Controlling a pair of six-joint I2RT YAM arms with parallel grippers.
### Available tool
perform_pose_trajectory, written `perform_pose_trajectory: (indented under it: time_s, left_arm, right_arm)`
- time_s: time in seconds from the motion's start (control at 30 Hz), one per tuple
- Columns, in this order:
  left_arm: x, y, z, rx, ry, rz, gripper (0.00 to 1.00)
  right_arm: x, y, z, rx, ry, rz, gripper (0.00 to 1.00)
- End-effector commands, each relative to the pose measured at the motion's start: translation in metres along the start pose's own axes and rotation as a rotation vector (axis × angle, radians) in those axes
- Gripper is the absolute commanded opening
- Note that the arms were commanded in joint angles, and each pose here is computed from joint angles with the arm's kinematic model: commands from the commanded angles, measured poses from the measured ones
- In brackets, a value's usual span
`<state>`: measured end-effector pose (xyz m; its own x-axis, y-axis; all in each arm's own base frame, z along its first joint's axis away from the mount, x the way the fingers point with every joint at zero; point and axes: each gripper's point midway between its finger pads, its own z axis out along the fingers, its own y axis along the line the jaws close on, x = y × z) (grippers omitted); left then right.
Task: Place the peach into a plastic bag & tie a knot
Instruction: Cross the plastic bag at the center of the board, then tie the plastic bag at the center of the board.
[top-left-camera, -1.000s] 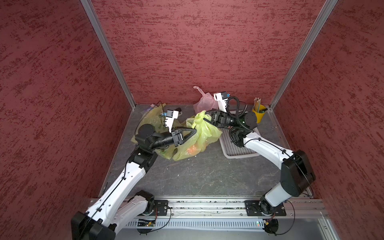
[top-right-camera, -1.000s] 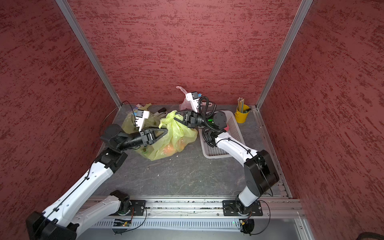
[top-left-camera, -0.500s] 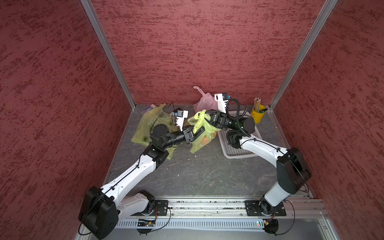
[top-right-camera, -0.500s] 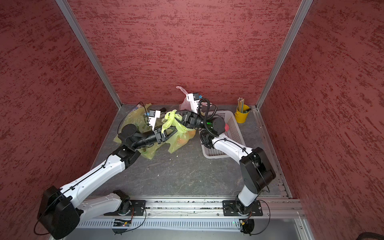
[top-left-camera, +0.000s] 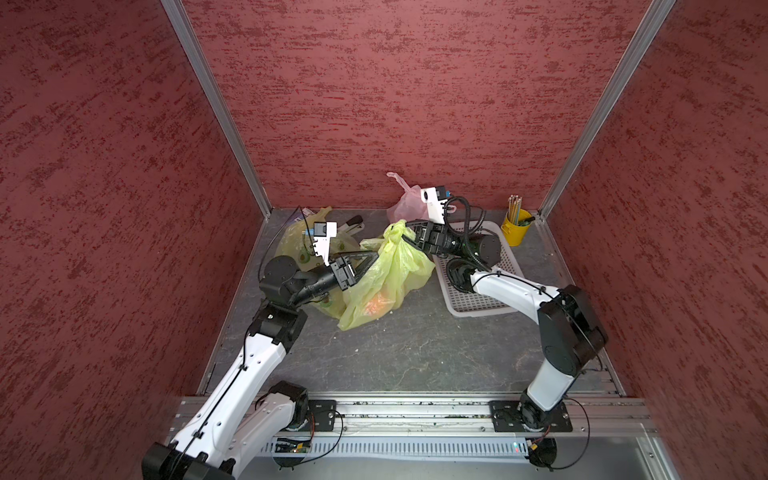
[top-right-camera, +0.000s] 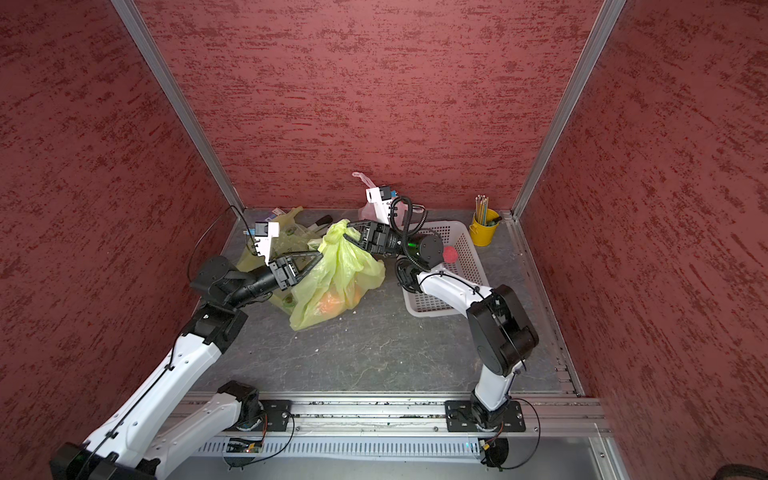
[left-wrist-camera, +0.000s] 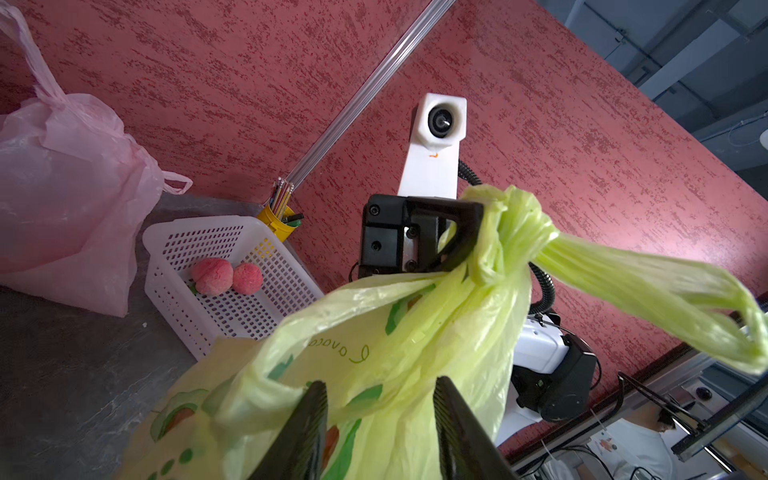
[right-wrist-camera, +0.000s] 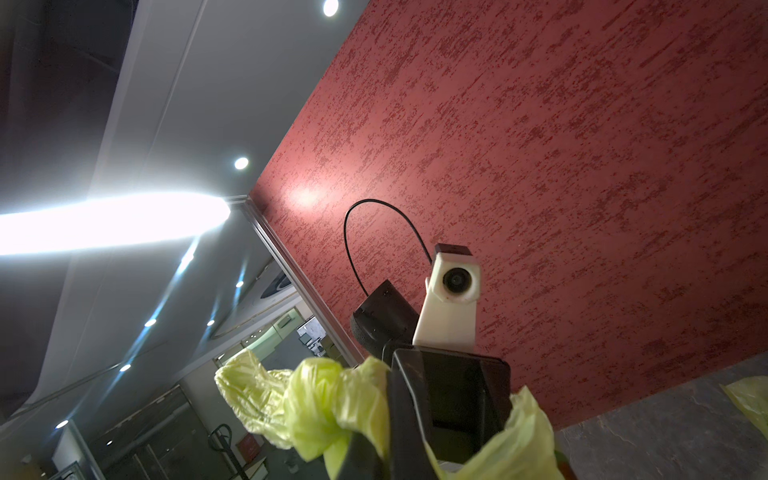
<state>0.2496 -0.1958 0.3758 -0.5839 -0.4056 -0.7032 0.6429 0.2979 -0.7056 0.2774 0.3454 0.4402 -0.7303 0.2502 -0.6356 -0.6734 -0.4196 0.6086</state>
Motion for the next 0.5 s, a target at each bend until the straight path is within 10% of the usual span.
perform_pose_trajectory:
  time_s: [0.0,0.47]
  left_arm:
    - [-0.002,-0.013,-0.011,-0.001,0.026,0.026,0.45]
    - [-0.053,-0.035,-0.003,0.067,-0.01,0.075,0.48]
  right_arm:
    - [-0.002,0.019,0.005,-0.063,0.018,-0.034,0.0]
    - [0.003,0.016,0.008,-0.007,0.066,-0.029,0.0]
